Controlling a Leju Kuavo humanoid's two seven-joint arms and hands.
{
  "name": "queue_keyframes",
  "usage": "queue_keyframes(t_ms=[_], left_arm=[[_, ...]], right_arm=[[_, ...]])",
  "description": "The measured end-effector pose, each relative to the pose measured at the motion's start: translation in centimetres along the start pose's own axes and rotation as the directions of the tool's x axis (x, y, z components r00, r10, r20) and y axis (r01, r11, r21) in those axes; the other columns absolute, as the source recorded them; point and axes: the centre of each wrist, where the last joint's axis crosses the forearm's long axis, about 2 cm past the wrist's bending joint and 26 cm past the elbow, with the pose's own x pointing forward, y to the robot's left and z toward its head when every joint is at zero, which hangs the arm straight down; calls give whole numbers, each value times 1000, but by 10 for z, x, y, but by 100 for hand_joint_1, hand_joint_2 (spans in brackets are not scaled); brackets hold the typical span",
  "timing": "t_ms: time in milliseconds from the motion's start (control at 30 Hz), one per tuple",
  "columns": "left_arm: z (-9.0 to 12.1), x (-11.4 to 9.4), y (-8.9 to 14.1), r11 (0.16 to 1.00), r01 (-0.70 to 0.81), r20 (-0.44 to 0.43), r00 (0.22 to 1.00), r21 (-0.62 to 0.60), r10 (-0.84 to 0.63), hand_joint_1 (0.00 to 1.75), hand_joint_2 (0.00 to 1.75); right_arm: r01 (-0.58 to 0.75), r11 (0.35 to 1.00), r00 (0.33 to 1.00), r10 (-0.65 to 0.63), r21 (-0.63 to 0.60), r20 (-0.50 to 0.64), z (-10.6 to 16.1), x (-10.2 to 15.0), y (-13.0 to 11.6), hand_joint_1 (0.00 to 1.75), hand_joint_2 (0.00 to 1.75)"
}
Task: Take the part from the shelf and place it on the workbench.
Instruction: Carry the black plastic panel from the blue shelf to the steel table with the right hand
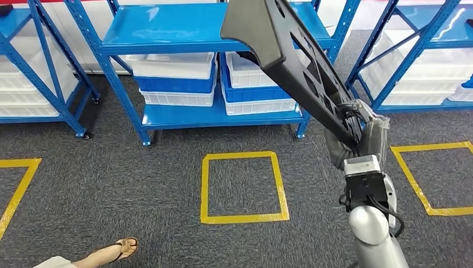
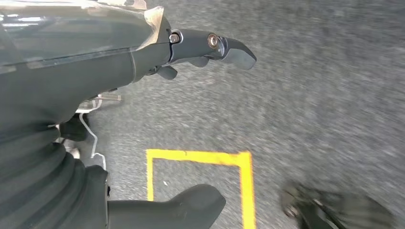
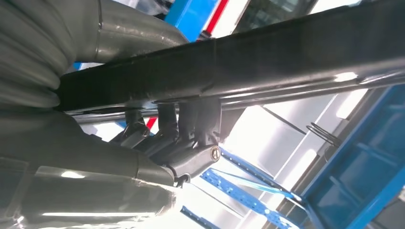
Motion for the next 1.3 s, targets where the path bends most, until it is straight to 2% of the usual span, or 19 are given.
queue_keyframes(t_ms=[167, 467, 600, 1000, 1300], left_arm=[[2, 1, -5, 1000, 7, -6, 1000, 11, -7, 0, 175], [2, 1, -6, 1000, 8, 83, 996, 14, -9, 0, 175], [3, 1, -7, 999, -32, 110, 993, 6, 31, 0, 175], [3, 2, -9, 996, -84, 110, 991, 15, 81, 0, 175], [4, 0, -11, 992, -118, 73, 991, 33, 115, 0, 175]], right_arm=[[10, 1000, 999, -10, 5, -31, 3, -10, 2, 175, 175], [21, 1000, 999, -22, -22, -32, -2, -16, 6, 175, 175], [46, 998, 999, -46, -33, -15, -14, -12, 9, 175, 175], [86, 996, 996, -86, -38, 9, -30, -8, 19, 175, 175], [100, 995, 995, -100, -13, 1, -33, -10, 28, 175, 175]])
